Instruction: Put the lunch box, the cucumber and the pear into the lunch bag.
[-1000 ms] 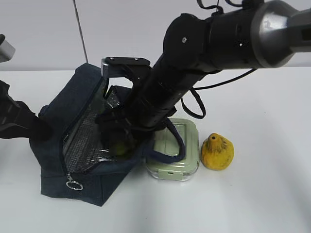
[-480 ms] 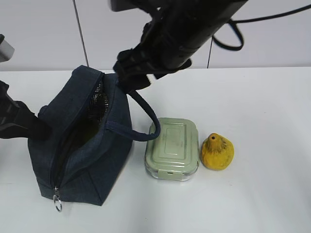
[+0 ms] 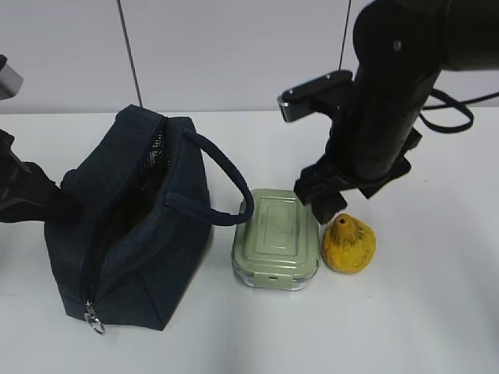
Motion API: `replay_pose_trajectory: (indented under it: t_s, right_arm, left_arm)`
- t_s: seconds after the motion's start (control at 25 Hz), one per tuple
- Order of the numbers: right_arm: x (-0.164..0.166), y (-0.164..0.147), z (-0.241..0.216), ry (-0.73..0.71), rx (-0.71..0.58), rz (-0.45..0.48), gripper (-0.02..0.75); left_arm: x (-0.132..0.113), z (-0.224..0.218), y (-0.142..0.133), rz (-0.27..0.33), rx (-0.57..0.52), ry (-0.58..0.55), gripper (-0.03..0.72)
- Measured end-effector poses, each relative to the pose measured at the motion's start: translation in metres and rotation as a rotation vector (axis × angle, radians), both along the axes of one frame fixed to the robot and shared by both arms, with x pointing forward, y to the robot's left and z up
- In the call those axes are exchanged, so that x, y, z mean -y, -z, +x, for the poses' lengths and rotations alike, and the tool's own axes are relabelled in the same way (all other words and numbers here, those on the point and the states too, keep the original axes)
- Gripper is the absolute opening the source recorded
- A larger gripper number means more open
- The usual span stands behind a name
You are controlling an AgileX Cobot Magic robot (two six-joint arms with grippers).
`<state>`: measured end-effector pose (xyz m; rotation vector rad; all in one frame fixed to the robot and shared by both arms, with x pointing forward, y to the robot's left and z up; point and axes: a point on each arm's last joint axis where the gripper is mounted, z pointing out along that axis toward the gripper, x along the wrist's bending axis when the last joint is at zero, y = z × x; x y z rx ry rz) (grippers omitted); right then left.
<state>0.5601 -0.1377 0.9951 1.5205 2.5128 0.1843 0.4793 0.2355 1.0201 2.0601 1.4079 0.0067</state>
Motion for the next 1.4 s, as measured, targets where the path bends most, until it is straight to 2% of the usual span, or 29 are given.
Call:
replay_pose_trajectory:
  t_s: [0.24, 0.28, 0.32, 0.4, 0.44, 0.56, 0.68, 0.76, 0.8, 0.84, 0.88, 0.96, 1.0, 1.08, 1.16, 1.4]
  right_arm:
    - [-0.003, 0.029, 0.006, -0.005, -0.024, -0.007, 0.566]
    - [-0.004, 0.035, 0.008, -0.009, -0.025, -0.012, 0.496]
    - [-0.003, 0.039, 0.009, -0.016, -0.025, -0.029, 0.486]
    - [0.000, 0.039, 0.012, -0.007, -0.009, -0.060, 0.245]
    - [0.002, 0.038, 0.013, 0.006, 0.002, -0.074, 0.195]
    - [0.006, 0.033, 0.013, 0.034, 0.032, -0.105, 0.171]
    - [0.009, 0.006, 0.009, 0.049, 0.096, -0.078, 0.162]
    - [0.006, -0.041, 0.004, 0.053, 0.234, 0.037, 0.160]
    - [0.004, -0.053, 0.002, 0.049, 0.268, 0.076, 0.160]
    - [-0.004, -0.079, -0.003, 0.018, 0.365, 0.174, 0.159]
    - [-0.008, -0.092, -0.008, 0.000, 0.404, 0.227, 0.158]
    - [-0.031, -0.129, -0.022, -0.115, 0.542, 0.420, 0.158]
    - [-0.040, -0.137, -0.027, -0.156, 0.571, 0.478, 0.158]
    - [-0.060, -0.143, -0.035, -0.239, 0.591, 0.575, 0.158]
    - [-0.079, -0.131, -0.037, -0.304, 0.545, 0.618, 0.158]
    - [-0.111, -0.081, -0.027, -0.396, 0.409, 0.615, 0.155]
  left_arm:
    - [0.000, 0.000, 0.000, 0.001, 0.000, 0.000, 0.002]
    - [0.000, 0.000, 0.000, 0.001, 0.000, 0.000, 0.002]
    - [0.000, 0.000, 0.000, 0.001, 0.000, 0.001, 0.002]
    - [0.000, 0.000, 0.000, 0.002, 0.000, 0.001, 0.002]
    - [0.000, 0.000, 0.000, 0.002, 0.000, 0.001, 0.002]
    - [0.000, 0.000, 0.000, 0.002, 0.000, 0.002, 0.001]
    - [0.000, 0.000, 0.000, 0.003, 0.000, 0.003, 0.001]
    - [0.000, 0.000, 0.000, 0.003, 0.000, 0.003, 0.001]
    - [0.000, 0.000, 0.000, 0.003, 0.000, 0.003, 0.001]
    - [0.000, 0.000, 0.000, 0.004, 0.000, 0.003, 0.001]
    - [0.000, 0.000, 0.000, 0.004, 0.000, 0.003, 0.001]
    - [0.000, 0.000, 0.000, 0.004, 0.000, 0.003, 0.001]
    - [0.000, 0.000, 0.000, 0.004, 0.000, 0.003, 0.001]
    - [0.000, 0.000, 0.000, 0.004, 0.000, 0.003, 0.001]
    - [0.000, 0.000, 0.000, 0.004, 0.000, 0.003, 0.001]
    - [0.000, 0.000, 0.000, 0.004, -0.001, 0.004, 0.001]
